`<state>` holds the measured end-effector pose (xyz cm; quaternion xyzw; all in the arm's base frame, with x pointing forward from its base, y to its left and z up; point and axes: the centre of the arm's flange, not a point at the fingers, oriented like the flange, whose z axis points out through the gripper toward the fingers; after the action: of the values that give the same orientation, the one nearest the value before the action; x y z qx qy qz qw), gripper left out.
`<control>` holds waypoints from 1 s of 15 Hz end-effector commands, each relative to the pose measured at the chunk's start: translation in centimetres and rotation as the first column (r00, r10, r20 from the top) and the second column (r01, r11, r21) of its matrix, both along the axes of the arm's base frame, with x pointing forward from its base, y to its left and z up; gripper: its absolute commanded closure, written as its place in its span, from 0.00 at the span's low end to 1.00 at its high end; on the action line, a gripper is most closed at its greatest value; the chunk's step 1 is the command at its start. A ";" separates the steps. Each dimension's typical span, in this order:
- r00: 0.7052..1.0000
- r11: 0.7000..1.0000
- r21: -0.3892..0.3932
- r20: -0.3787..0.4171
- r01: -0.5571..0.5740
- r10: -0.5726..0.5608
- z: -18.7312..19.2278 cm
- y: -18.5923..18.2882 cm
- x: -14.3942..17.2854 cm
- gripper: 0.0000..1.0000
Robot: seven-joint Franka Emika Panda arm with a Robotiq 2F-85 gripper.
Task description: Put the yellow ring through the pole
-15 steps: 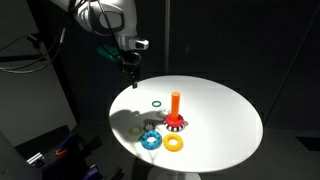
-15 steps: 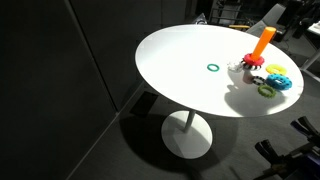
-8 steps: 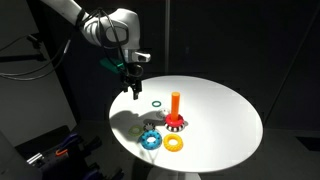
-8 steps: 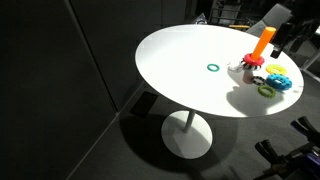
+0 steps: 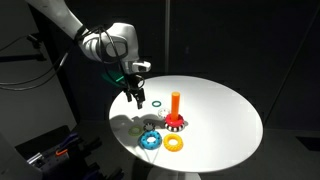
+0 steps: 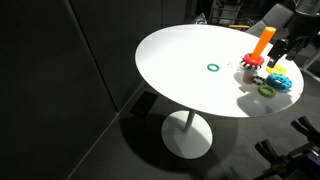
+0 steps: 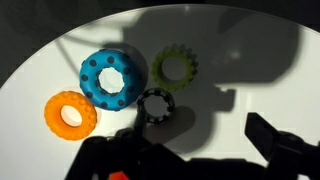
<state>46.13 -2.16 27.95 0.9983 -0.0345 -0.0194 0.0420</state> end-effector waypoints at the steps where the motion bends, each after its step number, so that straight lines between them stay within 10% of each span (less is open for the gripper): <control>1: 0.999 1.000 0.012 0.019 0.028 -0.029 -1.2 -0.8 -0.5 0.00; 15: 0.997 1.000 0.022 -0.083 0.005 -0.004 -6.3 -1.7 -0.2 0.00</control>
<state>45.19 -2.91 23.27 0.9970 -0.0372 -0.0564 0.0384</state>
